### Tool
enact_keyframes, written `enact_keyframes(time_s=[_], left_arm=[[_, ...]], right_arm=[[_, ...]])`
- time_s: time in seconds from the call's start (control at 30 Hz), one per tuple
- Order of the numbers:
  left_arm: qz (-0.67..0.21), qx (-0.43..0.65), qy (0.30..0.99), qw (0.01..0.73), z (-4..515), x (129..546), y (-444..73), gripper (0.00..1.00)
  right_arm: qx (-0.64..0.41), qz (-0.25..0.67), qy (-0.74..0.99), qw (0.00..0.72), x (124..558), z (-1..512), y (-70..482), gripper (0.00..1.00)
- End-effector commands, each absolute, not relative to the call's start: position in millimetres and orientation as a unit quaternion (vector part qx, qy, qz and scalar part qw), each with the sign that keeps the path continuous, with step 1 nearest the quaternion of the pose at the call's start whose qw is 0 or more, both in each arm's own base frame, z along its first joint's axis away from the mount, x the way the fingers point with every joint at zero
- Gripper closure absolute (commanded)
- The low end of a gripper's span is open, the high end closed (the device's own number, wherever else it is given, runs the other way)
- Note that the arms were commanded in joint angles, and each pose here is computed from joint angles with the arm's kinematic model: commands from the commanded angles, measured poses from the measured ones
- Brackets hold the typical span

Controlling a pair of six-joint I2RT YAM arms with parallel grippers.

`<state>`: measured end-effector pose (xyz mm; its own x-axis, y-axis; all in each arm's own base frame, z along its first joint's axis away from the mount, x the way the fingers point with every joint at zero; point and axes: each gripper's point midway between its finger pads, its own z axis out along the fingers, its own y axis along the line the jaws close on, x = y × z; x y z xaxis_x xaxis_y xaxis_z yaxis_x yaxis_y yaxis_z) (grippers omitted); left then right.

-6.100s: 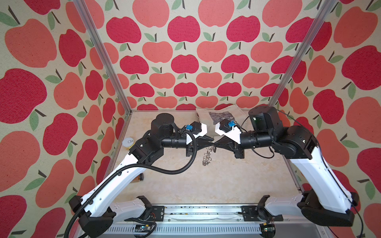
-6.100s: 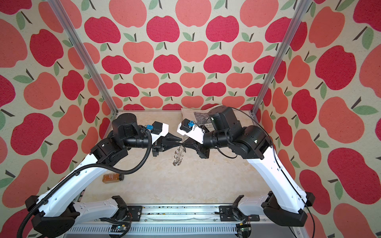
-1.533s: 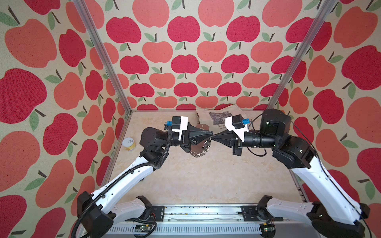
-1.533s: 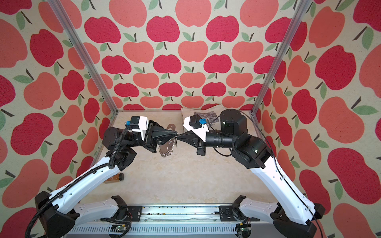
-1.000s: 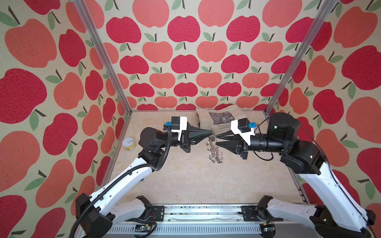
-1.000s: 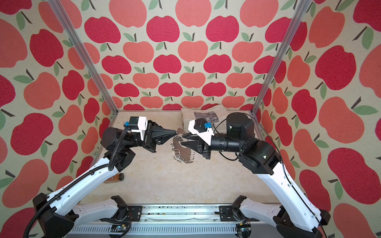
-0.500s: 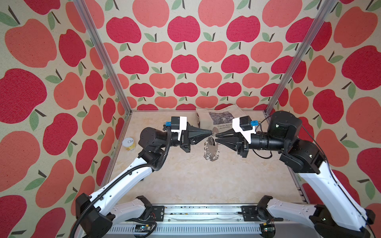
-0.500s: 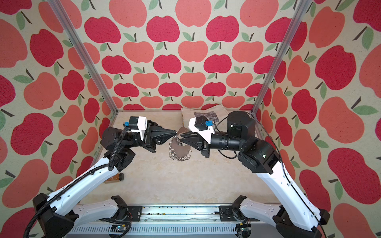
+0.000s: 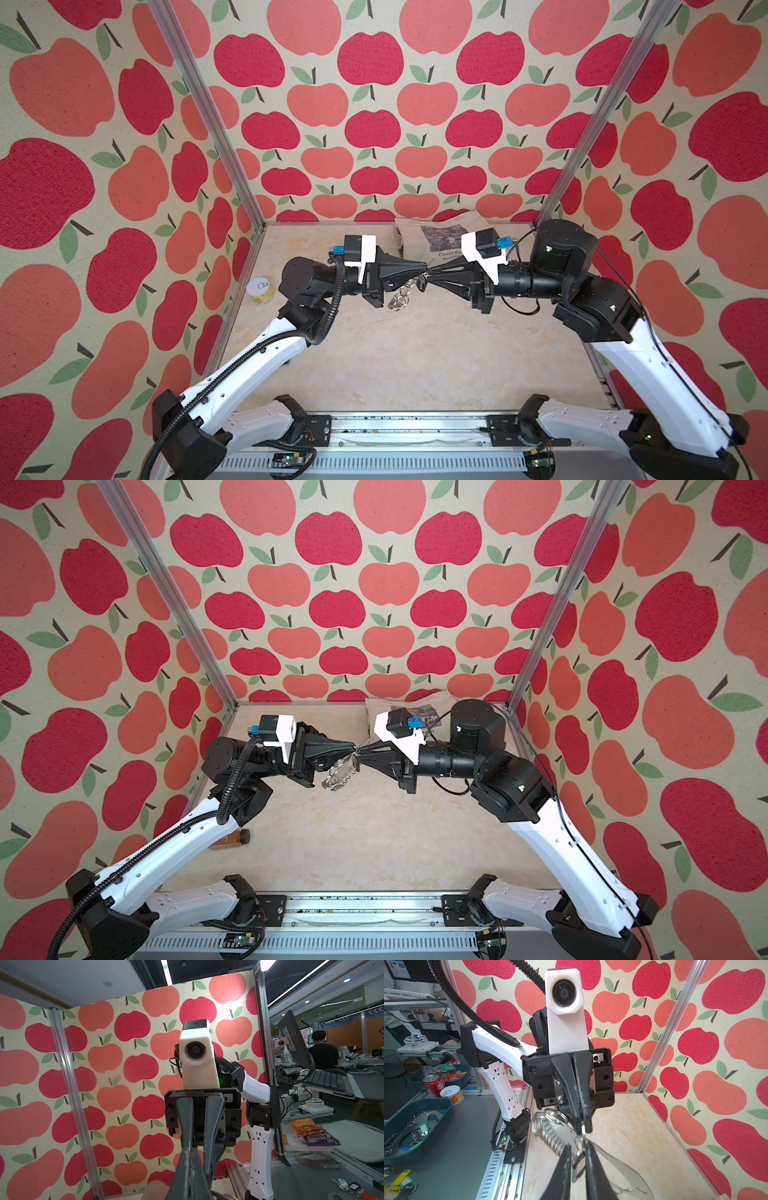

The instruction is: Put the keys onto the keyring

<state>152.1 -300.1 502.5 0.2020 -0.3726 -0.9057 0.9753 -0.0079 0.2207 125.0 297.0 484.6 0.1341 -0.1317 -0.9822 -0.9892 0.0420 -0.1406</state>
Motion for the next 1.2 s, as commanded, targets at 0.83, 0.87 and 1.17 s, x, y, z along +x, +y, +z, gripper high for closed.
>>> enact_keyframes(time_s=[0.83,0.87,1.17], left_arm=[[-0.529,0.465,0.313,0.637,517.3,142.1,-293.1,1.0],[-0.526,0.467,0.336,0.627,513.2,145.2,-294.5,1.0],[-0.449,0.512,0.485,0.549,471.7,143.2,-283.6,0.76]], right_arm=[[-0.55,0.423,0.515,0.504,124.9,483.7,296.4,1.0],[-0.554,0.413,0.521,0.501,125.5,481.0,294.5,1.0],[-0.586,0.354,0.585,0.435,126.3,449.6,279.4,1.0]])
